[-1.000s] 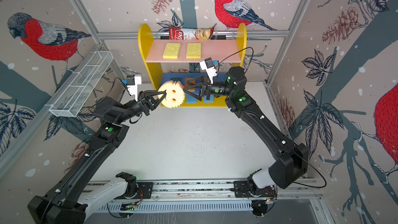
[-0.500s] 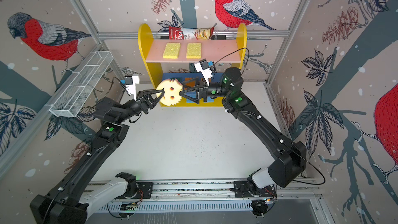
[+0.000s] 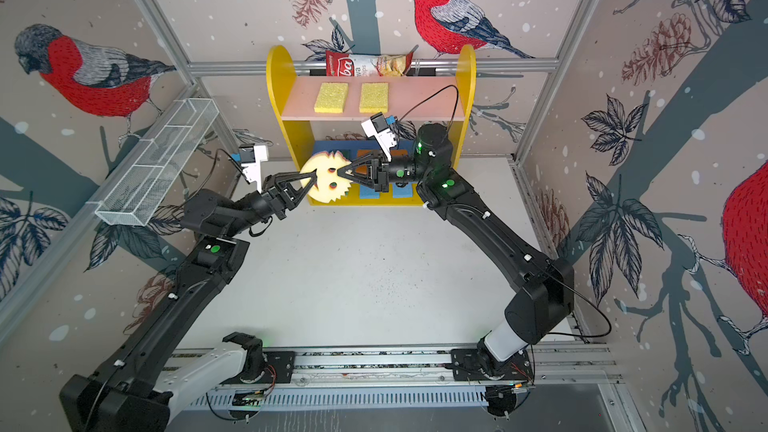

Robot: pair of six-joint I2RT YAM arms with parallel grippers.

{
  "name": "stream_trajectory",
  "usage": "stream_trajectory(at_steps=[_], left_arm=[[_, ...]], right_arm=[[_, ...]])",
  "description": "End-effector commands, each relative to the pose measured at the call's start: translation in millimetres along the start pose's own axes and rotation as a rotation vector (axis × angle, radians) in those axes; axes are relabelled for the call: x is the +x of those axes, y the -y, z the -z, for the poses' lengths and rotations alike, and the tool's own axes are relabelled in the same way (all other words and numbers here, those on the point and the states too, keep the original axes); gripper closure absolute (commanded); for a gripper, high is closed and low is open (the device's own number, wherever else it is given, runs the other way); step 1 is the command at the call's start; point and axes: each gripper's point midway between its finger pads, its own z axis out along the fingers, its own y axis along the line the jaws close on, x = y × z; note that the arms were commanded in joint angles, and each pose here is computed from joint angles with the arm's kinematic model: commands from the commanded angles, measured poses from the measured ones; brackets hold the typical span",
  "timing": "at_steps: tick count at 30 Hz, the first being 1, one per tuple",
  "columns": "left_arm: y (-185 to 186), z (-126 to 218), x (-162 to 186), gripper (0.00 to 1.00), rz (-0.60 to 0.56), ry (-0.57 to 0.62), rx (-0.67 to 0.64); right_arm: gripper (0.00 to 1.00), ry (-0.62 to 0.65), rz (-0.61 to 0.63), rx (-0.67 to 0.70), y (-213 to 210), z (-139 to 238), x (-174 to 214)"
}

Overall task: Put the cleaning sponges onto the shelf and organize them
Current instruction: 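Carry the smiley sponge onto the pink top shelf with the right gripper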

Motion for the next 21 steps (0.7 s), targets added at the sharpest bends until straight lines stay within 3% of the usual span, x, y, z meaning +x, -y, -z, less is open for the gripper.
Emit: stream_trajectory(at_steps=[1,3,4,6,9,12,16,21], left_arm=[[4.1,5.8,-16.7,0.91,-0.05,0.055,-0.016],[-0.1,11.0,-22.5,0.81,-0.061,0.078,-0.053],[-2.9,14.5,-26.5,0.68,-0.065,0.093,-0.08],[-13.1,22.9,-34.8,0.3,-0.073,0.128,-0.166],[-42.3,39.6,-41.7,0.02,-0.1,0.166,-0.392],[-59.5,56.6,-48.4,0.02,-0.132,0.196,-0.553],[-61.9,62.6,-47.9,0.01,-0.155,0.192,-0.595],[-68.3,67.0,-47.0,0.02,-0.165,0.189,-0.637]], right_arm=[[0.95,0.045,0.012,0.019,2.8,8.8,-12.7],[0.98,0.067,0.019,0.056,7.2,14.9,-16.4],[0.99,0.08,0.02,0.077,9.2,18.7,-18.8],[1.0,0.1,0.019,0.113,14.3,26.2,-23.1],[1.0,0.129,0.003,0.19,27.8,40.4,-30.5],[1.0,0.178,-0.039,0.366,60.0,61.3,-39.5],[1.0,0.23,-0.064,0.533,88.1,90.1,-49.8],[1.0,0.289,-0.038,0.625,94.7,114.6,-73.4]])
